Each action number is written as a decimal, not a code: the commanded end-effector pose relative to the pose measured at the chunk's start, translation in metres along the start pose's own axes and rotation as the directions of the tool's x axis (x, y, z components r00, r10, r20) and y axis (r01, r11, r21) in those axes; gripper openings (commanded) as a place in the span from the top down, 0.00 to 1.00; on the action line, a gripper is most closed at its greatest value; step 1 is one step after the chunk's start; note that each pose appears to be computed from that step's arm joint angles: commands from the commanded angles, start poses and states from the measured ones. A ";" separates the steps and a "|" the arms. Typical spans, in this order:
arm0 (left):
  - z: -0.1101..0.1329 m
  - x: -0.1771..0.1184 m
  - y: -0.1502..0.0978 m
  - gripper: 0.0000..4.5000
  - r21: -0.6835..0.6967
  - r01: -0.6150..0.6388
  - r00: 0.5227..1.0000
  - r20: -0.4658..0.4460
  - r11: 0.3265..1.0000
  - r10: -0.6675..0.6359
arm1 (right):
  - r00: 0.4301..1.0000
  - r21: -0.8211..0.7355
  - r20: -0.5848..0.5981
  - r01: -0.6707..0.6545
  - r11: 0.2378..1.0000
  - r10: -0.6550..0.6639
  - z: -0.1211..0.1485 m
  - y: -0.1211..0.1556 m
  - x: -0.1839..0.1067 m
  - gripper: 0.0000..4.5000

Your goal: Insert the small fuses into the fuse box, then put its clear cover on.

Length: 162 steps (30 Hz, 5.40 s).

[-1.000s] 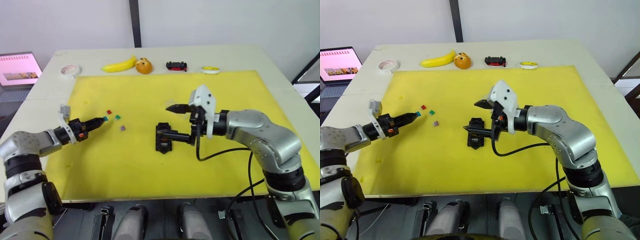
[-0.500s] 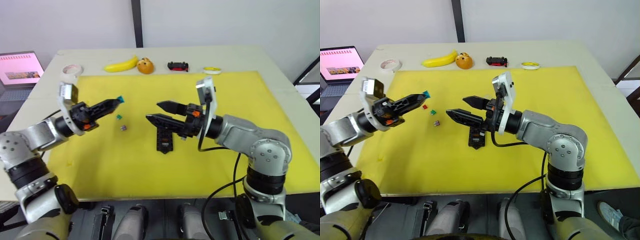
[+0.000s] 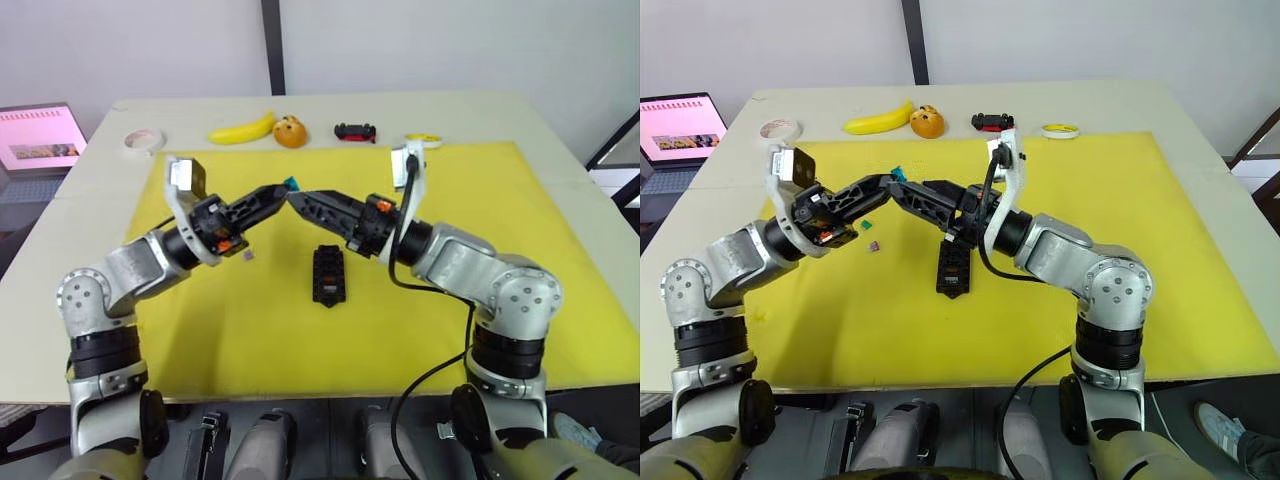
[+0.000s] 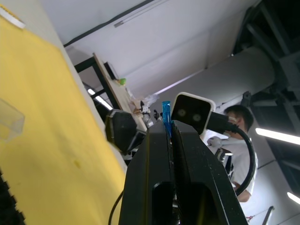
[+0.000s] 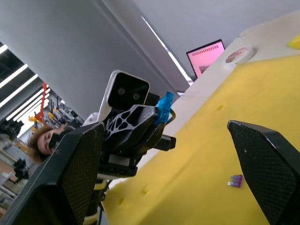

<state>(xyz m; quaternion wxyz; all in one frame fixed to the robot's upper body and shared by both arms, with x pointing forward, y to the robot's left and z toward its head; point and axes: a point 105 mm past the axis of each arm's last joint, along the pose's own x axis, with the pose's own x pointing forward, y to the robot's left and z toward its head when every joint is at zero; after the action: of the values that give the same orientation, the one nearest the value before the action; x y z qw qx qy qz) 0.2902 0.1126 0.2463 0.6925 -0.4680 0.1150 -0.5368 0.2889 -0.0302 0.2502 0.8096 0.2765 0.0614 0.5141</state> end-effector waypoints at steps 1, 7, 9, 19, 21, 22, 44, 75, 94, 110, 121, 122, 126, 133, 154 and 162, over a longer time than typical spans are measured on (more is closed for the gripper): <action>0.001 0.002 -0.011 0.99 0.023 0.042 0.999 0.002 0.999 -0.042 | 0.998 0.013 0.049 -0.044 0.999 0.043 0.012 0.011 0.000 0.06; -0.001 0.002 -0.010 1.00 0.021 0.046 0.999 -0.009 0.999 -0.045 | 0.998 0.031 0.051 -0.048 0.998 0.047 0.015 0.013 0.001 0.29; -0.001 0.002 -0.010 1.00 0.021 0.047 0.999 -0.009 0.999 -0.047 | 0.998 0.030 0.046 -0.044 0.999 0.043 0.014 0.012 0.001 0.29; -0.005 0.003 -0.013 1.00 0.031 0.056 0.998 -0.012 0.998 -0.056 | 0.999 0.016 0.017 -0.037 0.999 0.037 0.012 0.011 0.002 0.29; -0.006 0.003 -0.012 1.00 0.030 0.055 0.998 -0.012 0.998 -0.055 | 0.999 0.018 0.019 -0.035 0.999 0.035 0.012 0.011 0.002 0.29; -0.006 0.003 -0.012 1.00 0.029 0.054 0.999 -0.012 0.998 -0.053 | 0.999 0.019 0.020 -0.037 0.999 0.037 0.012 0.011 0.003 0.29; -0.008 0.008 -0.012 1.00 0.028 0.052 0.999 -0.016 0.998 -0.052 | 0.998 0.030 0.026 -0.052 0.998 0.051 0.015 0.015 -0.002 0.98; -0.031 -0.074 -0.015 0.01 0.758 0.052 0.778 -0.439 0.650 0.449 | 0.935 -0.325 -0.355 -0.136 0.936 0.013 0.005 0.015 -0.034 1.00; -0.052 -0.033 0.045 0.01 0.843 0.447 0.681 -0.538 0.300 0.497 | 0.764 -0.674 -0.613 -0.373 0.638 -0.200 -0.033 -0.037 -0.024 1.00; -0.050 -0.019 0.062 0.01 0.817 0.476 0.697 -0.576 0.325 0.428 | 0.711 -0.686 -0.663 -0.451 0.571 -0.234 -0.039 -0.056 -0.019 1.00; -0.052 -0.015 0.065 0.01 0.823 0.467 0.705 -0.567 0.323 0.426 | 0.704 -0.689 -0.667 -0.458 0.561 -0.244 -0.041 -0.061 -0.019 1.00; -0.052 -0.015 0.065 0.01 0.824 0.465 0.706 -0.566 0.323 0.426 | 0.703 -0.689 -0.667 -0.458 0.561 -0.246 -0.041 -0.062 -0.019 1.00; -0.051 -0.014 0.065 0.01 0.827 0.462 0.709 -0.562 0.321 0.426 | 0.698 -0.686 -0.672 -0.461 0.563 -0.247 -0.041 -0.062 -0.020 1.00; -0.051 -0.012 0.065 0.01 0.828 0.461 0.711 -0.559 0.317 0.427 | 0.692 -0.687 -0.675 -0.463 0.559 -0.257 -0.043 -0.064 -0.022 1.00; -0.050 -0.009 0.065 0.01 0.835 0.453 0.720 -0.549 0.313 0.424 | 0.681 -0.681 -0.684 -0.470 0.561 -0.260 -0.046 -0.067 -0.021 1.00; -0.049 -0.008 0.065 0.01 0.838 0.450 0.725 -0.544 0.309 0.423 | 0.674 -0.682 -0.688 -0.475 0.556 -0.269 -0.046 -0.068 -0.022 1.00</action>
<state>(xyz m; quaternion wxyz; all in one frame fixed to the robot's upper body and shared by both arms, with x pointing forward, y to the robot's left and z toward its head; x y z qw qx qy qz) 0.2940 0.0936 0.1555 0.7257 0.2558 0.0406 -0.6374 0.3156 -0.0541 0.1651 0.7075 -0.3568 0.1306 0.5959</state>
